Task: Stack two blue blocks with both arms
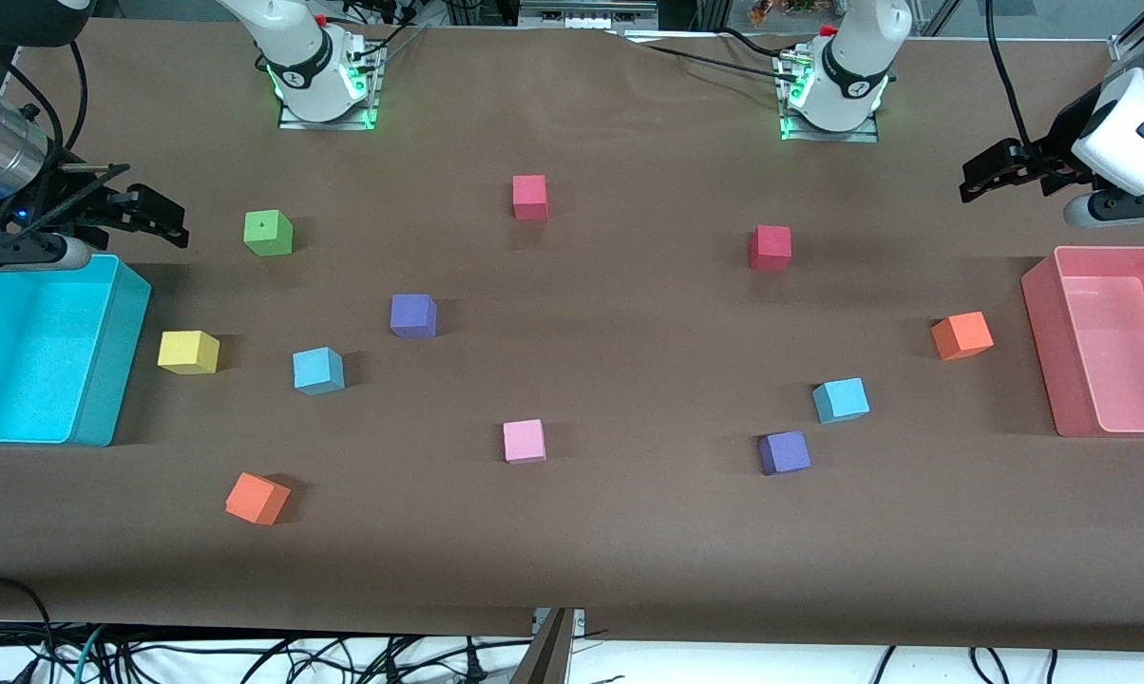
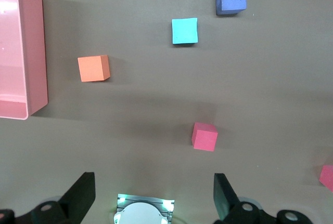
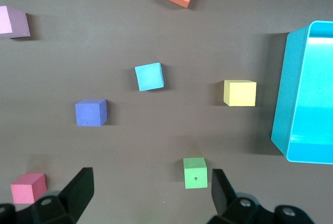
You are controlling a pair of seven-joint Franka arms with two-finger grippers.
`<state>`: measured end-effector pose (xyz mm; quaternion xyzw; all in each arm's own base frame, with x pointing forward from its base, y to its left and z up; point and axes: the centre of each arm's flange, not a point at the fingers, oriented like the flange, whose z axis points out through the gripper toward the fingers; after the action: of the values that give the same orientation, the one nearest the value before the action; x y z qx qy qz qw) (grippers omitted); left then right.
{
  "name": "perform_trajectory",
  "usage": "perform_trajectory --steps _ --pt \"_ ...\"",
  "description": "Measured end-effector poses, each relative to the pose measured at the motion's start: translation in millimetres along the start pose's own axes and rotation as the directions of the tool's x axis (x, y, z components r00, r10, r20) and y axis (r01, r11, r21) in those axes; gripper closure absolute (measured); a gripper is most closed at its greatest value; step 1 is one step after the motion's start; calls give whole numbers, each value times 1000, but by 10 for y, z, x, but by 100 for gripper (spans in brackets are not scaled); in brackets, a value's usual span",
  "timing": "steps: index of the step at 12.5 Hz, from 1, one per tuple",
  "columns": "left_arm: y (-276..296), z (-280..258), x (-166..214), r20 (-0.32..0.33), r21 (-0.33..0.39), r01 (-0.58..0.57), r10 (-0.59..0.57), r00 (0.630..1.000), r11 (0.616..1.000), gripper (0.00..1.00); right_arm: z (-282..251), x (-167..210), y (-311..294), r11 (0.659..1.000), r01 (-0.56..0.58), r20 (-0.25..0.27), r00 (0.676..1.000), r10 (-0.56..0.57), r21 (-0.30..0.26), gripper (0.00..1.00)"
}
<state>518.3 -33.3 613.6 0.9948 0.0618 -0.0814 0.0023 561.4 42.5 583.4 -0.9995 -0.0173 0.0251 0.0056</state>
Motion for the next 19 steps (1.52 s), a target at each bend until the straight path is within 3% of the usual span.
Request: perform_trajectory --steps 7,12,17,19 --pt "0 1 0 0 0 0 0 1000 1000 0 24 -5 -15 1000 14 8 1000 -14 0 0" --pt "0 1 0 0 0 0 0 1000 1000 0 280 -26 -10 999 38 63 997 -38 0 0" --pt "0 3 2 1 0 0 0 1000 1000 0 325 -17 -10 999 39 60 997 -39 0 0" --pt "0 4 2 1 0 0 0 1000 1000 0 410 33 -10 999 46 27 999 -46 0 0"
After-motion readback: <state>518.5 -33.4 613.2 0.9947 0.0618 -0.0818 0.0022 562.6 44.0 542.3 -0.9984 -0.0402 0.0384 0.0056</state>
